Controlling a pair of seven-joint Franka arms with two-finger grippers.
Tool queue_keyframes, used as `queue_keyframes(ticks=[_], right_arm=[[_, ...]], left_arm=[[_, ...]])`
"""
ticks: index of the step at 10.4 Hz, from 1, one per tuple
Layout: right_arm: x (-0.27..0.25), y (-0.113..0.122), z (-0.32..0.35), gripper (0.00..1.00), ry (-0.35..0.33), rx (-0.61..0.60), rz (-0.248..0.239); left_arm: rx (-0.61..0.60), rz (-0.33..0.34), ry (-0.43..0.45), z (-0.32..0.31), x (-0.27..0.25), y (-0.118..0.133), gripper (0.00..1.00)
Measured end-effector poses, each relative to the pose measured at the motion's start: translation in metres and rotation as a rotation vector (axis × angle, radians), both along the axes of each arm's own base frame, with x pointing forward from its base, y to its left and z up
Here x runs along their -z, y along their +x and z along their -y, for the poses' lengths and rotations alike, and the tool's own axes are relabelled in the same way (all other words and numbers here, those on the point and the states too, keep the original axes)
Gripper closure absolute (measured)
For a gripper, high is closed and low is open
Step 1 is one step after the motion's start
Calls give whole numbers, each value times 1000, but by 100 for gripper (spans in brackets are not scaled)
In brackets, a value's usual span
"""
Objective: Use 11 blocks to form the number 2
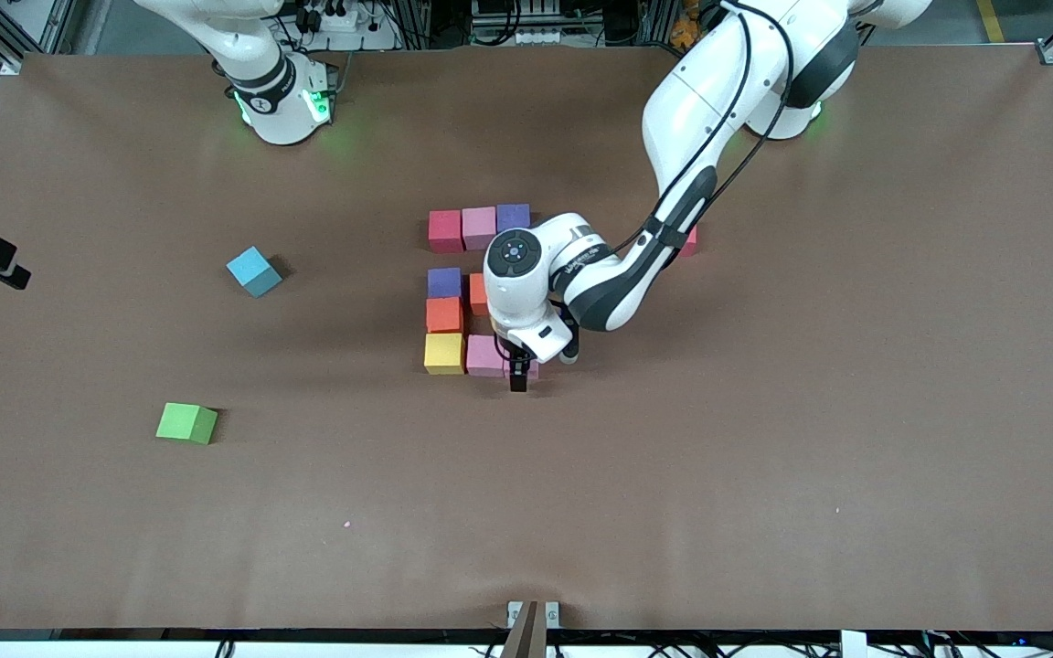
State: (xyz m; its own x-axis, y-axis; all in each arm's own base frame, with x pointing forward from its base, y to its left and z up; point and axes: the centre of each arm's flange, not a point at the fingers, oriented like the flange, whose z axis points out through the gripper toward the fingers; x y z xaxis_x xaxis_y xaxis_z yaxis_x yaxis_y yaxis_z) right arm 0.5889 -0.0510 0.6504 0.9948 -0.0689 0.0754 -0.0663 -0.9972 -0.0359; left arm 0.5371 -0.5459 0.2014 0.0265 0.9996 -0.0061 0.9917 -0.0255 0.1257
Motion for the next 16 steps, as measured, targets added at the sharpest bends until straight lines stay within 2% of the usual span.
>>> queue_keyframes(ticks=[5,7,9,11,13,16], right_arm=[[1,0,0,0,0,0,-2],[1,0,0,0,1,0,-2],[1,0,0,0,1,0,-3],[1,0,0,0,1,1,-3],[1,0,1,0,1,1,-3],[1,0,1,0,1,1,-3]], left_arm=[[21,-22,45,-6,-74,1,0],[15,-24,31,-33,-119,24,0],[0,2,24,-91,-184,63,0],[45,32,38,-149,-240,88,0],[125,40,53,-186,-270,100,0],[263,-21,94,-228,-289,105,0]])
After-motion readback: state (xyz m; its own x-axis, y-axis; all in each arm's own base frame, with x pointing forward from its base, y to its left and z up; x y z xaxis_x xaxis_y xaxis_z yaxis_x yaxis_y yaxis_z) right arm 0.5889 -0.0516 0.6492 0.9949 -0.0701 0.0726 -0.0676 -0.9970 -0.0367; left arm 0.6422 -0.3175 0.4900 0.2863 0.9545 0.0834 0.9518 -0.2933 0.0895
